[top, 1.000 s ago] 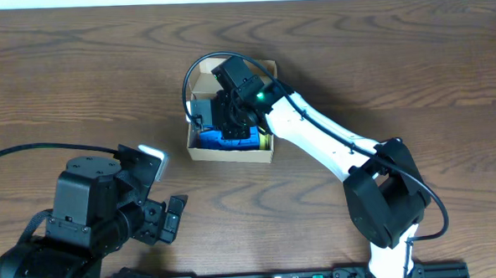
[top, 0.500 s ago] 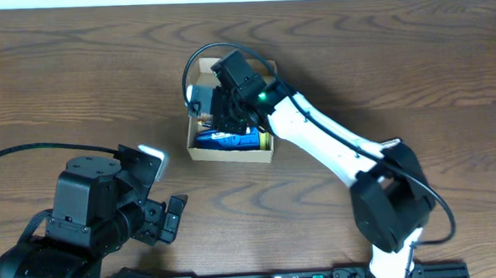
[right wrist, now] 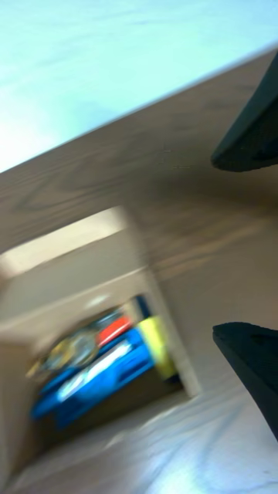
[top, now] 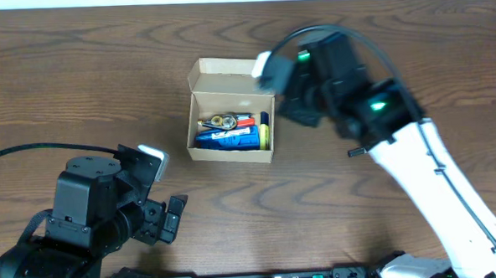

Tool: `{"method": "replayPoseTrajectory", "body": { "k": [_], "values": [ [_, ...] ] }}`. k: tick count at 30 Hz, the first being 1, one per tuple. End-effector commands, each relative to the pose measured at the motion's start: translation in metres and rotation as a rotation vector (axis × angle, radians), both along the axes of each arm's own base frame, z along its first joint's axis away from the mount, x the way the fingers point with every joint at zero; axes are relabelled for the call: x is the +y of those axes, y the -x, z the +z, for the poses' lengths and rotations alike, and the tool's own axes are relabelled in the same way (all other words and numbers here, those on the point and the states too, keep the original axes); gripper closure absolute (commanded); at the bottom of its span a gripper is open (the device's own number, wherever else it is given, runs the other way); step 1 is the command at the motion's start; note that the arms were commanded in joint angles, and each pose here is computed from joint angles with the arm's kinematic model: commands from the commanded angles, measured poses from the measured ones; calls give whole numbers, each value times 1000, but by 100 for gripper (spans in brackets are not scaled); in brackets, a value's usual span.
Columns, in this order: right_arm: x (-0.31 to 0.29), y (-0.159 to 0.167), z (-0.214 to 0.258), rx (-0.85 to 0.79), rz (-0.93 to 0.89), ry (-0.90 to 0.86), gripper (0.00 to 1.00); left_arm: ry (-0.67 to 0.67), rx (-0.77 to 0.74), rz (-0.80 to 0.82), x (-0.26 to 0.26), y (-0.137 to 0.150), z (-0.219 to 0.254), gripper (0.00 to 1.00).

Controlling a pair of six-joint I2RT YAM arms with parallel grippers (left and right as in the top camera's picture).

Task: Pack container
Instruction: 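Lower the blue-capped marker into the box and open the gripper, then withdraw the right gripper and reach to the black marker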

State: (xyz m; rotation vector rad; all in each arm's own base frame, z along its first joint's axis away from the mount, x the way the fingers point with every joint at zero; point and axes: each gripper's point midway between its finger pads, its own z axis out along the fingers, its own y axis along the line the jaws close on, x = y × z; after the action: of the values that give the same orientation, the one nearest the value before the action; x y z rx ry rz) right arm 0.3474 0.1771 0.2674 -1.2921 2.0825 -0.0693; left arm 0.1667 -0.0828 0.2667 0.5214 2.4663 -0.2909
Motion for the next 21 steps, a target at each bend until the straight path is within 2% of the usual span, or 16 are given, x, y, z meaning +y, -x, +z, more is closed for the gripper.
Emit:
{"method": "replayPoseTrajectory", "body": {
  "k": [1,6,9,14,17,21],
  "values": [
    [-44,-2,1,61,-223,-59,36,8,-9,-8,-1,0,5,5],
    [-92,9,-11,208,-561,-167,44,8,-9,-8,-1,0,5,5],
    [-113,14,-19,271,-753,-236,45,8,-9,-8,-1,0,5,5],
    [-163,28,-38,362,-1236,-376,46,8,-9,-8,-1,0,5,5],
    [-180,42,-62,423,-1385,-382,49,8,-9,-8,-1,0,5,5],
    [-197,61,-108,502,-1556,-377,48,8,-9,-8,-1,0,5,5]
  ]
}}
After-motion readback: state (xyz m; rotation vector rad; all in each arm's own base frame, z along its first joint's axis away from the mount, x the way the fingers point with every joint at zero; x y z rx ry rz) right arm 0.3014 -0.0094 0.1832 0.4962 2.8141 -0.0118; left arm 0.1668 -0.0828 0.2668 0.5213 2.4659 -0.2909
